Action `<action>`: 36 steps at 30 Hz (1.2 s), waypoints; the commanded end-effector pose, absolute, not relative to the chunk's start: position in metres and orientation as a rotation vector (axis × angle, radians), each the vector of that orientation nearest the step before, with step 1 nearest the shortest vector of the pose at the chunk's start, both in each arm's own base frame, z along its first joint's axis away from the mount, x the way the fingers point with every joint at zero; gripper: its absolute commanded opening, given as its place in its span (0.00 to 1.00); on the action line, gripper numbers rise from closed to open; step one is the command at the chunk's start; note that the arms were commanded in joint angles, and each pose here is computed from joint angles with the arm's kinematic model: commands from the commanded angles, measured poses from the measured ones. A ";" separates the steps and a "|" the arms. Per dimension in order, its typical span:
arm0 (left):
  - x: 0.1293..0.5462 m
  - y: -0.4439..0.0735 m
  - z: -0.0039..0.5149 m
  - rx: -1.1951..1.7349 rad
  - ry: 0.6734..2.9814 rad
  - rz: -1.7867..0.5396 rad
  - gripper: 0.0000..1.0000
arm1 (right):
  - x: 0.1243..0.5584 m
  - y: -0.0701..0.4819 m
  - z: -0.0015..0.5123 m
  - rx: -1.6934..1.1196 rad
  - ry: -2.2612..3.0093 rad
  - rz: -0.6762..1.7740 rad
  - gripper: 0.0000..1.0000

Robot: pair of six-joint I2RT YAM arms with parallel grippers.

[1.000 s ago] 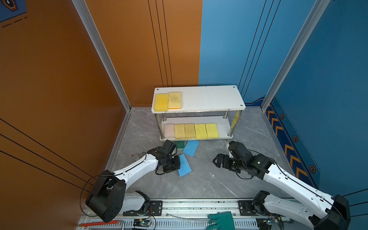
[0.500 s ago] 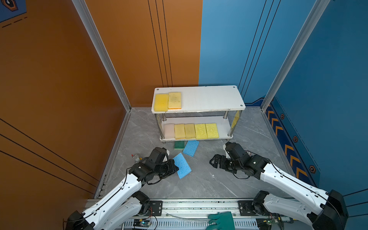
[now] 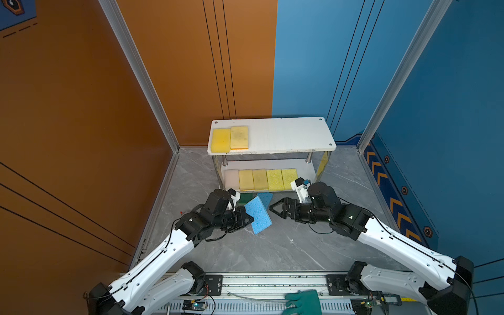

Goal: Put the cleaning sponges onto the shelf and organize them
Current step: 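Lift the blue sponge with the left gripper while the right gripper approaches it, then close the right gripper on the blue sponge held by the left gripper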

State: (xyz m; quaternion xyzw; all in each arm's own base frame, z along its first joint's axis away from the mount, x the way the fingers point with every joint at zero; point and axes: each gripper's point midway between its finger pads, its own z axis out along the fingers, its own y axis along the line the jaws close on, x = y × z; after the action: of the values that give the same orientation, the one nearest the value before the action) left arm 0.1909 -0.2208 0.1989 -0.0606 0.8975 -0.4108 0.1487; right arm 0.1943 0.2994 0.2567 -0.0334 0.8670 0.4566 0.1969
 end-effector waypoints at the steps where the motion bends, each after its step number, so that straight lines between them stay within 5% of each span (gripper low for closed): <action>1: 0.187 -0.230 0.214 -0.083 2.561 -1.211 0.00 | 0.184 0.319 0.276 -0.186 2.402 1.350 0.96; 16: 0.184 -0.231 0.225 -0.076 2.530 -1.228 0.00 | 0.170 0.328 0.257 -0.293 2.493 1.255 0.78; 27: 0.185 -0.233 0.223 -0.074 2.541 -1.219 0.00 | 0.168 0.327 0.254 -0.310 2.497 1.253 0.49; 36: 0.185 -0.234 0.222 -0.072 2.546 -1.217 0.00 | 0.168 0.327 0.253 -0.305 2.498 1.246 0.36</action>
State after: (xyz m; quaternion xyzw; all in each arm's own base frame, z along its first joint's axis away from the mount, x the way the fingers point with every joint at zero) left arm 0.1860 -0.2302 0.2114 -0.0380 0.8935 -0.4208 0.1522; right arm 0.1703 0.3287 0.2490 -0.1009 0.8773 0.4411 0.1598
